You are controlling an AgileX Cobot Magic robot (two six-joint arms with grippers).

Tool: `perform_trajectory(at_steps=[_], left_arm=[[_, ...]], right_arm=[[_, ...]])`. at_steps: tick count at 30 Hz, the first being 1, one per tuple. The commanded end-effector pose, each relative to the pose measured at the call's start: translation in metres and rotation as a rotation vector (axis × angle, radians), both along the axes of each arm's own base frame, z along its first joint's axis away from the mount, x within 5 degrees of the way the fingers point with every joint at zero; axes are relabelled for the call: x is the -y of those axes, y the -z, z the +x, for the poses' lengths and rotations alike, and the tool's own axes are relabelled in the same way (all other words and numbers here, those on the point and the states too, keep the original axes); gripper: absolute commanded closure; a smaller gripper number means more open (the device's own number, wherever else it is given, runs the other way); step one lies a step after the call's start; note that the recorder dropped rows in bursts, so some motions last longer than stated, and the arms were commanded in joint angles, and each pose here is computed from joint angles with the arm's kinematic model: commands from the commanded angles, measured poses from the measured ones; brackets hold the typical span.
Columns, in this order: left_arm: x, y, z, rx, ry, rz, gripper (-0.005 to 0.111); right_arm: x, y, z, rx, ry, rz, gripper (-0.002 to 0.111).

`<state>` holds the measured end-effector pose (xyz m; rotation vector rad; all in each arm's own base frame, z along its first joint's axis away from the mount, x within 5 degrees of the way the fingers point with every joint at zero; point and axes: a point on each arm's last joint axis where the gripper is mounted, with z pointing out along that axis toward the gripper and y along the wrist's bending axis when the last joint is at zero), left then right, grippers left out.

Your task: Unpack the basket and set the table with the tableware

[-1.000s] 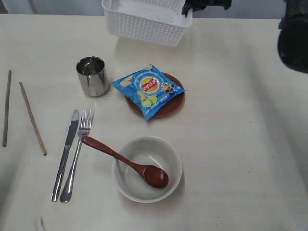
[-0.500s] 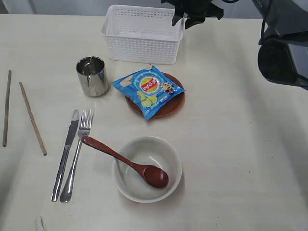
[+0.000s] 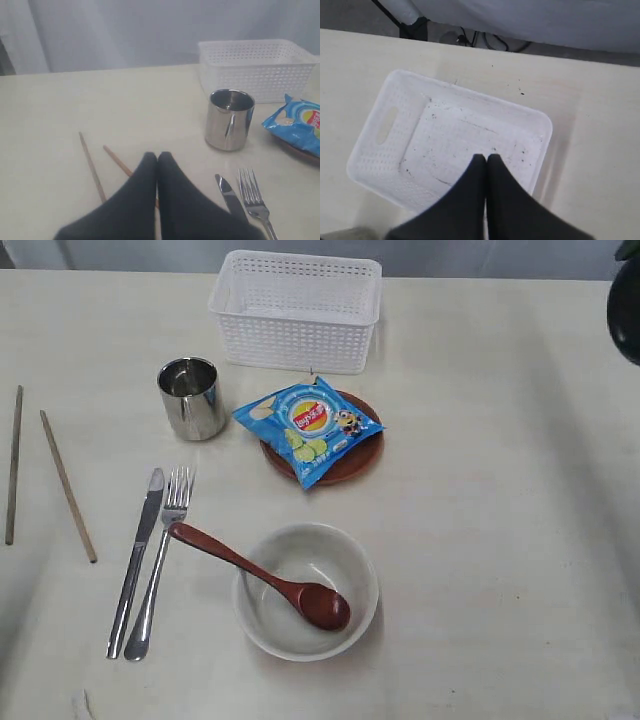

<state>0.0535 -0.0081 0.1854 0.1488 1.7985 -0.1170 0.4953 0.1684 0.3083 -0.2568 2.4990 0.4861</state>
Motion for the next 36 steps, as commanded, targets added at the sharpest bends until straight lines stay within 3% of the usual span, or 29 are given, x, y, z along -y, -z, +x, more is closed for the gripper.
perform_trajectory(at_steps=[1, 6, 12, 20, 23, 29, 36], left_arm=[[0.0, 0.001, 0.0, 0.002, -0.003, 0.002, 0.107], [0.0, 0.001, 0.0, 0.002, -0.003, 0.002, 0.107], [0.0, 0.001, 0.0, 0.002, -0.003, 0.002, 0.107], [0.0, 0.001, 0.0, 0.002, -0.003, 0.002, 0.107], [0.0, 0.001, 0.0, 0.002, -0.003, 0.002, 0.107], [0.0, 0.001, 0.0, 0.002, -0.003, 0.002, 0.107], [0.0, 0.001, 0.0, 0.002, -0.003, 0.002, 0.107]], right_arm=[[0.021, -0.057, -0.018, 0.117, 0.018, 0.008, 0.109], [0.076, -0.149, -0.063, 0.312, 0.156, 0.005, 0.109], [0.117, -0.215, -0.115, 0.481, 0.263, -0.03, 0.109], [0.153, -0.252, -0.196, 0.522, 0.387, -0.098, 0.109], [0.163, -0.268, -0.243, 0.65, 0.457, -0.138, 0.109], [0.176, -0.244, -0.313, 0.876, 0.538, -0.191, 0.109], [0.163, -0.149, -0.378, 1.262, 0.41, -0.01, 0.109]])
